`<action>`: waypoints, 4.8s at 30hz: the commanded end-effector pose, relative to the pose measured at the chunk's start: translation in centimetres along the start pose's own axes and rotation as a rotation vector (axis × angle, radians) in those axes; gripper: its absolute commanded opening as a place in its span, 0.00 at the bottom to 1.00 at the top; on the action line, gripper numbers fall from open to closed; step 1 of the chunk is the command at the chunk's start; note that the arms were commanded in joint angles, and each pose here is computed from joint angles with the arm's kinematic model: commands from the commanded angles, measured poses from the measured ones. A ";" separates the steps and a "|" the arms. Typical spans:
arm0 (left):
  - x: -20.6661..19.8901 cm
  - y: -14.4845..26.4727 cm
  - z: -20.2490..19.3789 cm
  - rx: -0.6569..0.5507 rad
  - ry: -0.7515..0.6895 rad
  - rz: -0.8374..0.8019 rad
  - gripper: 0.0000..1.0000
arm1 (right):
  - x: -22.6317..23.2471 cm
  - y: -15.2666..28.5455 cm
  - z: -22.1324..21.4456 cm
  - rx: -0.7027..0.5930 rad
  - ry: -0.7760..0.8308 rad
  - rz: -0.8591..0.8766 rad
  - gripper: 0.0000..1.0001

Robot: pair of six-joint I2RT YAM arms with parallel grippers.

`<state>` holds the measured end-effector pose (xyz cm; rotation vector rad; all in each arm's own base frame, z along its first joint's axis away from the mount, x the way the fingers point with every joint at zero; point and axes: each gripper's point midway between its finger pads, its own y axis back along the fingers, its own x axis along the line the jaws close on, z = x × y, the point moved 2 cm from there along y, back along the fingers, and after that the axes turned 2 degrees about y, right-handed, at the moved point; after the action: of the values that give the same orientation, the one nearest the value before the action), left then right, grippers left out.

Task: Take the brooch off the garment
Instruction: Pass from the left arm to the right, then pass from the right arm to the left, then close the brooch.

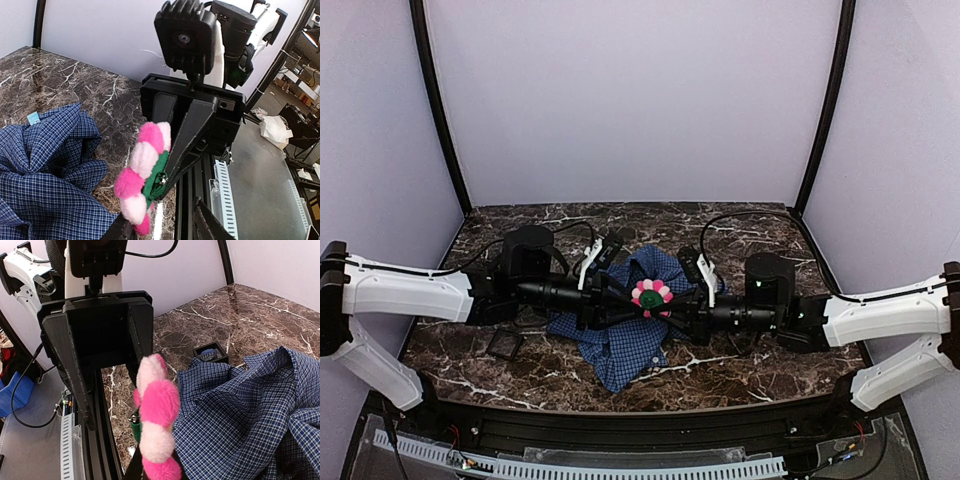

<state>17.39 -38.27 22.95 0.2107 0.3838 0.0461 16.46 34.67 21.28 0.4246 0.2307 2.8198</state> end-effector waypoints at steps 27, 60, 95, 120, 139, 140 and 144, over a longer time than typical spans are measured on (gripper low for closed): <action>-1.1 -0.8 1.1 -0.042 -0.061 -0.063 0.43 | 2.6 -0.3 2.0 -0.054 0.004 0.157 0.00; -2.5 2.0 2.1 -0.051 -0.112 -0.057 0.61 | 5.2 0.8 2.6 -0.073 0.050 0.317 0.00; -3.5 0.8 1.9 -0.046 -0.094 -0.167 0.09 | 4.0 -0.2 2.1 -0.040 0.024 0.257 0.00; -1.9 1.8 2.5 -0.108 -0.010 -0.019 0.01 | 3.1 1.6 2.1 -0.062 0.051 0.124 0.54; -1.5 1.5 2.4 -0.113 0.009 -0.010 0.01 | 4.4 -1.0 1.1 -0.048 0.042 0.232 0.24; -1.5 1.5 2.4 -0.114 0.008 -0.011 0.01 | 4.3 -1.0 1.1 -0.050 0.045 0.223 0.25; -1.8 1.5 2.3 -0.110 0.009 -0.023 0.01 | 3.8 -1.0 1.2 -0.049 0.059 0.192 0.29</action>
<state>17.14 -37.66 25.83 0.1082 0.3947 0.0585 13.41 36.54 21.55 0.4409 0.2110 3.0165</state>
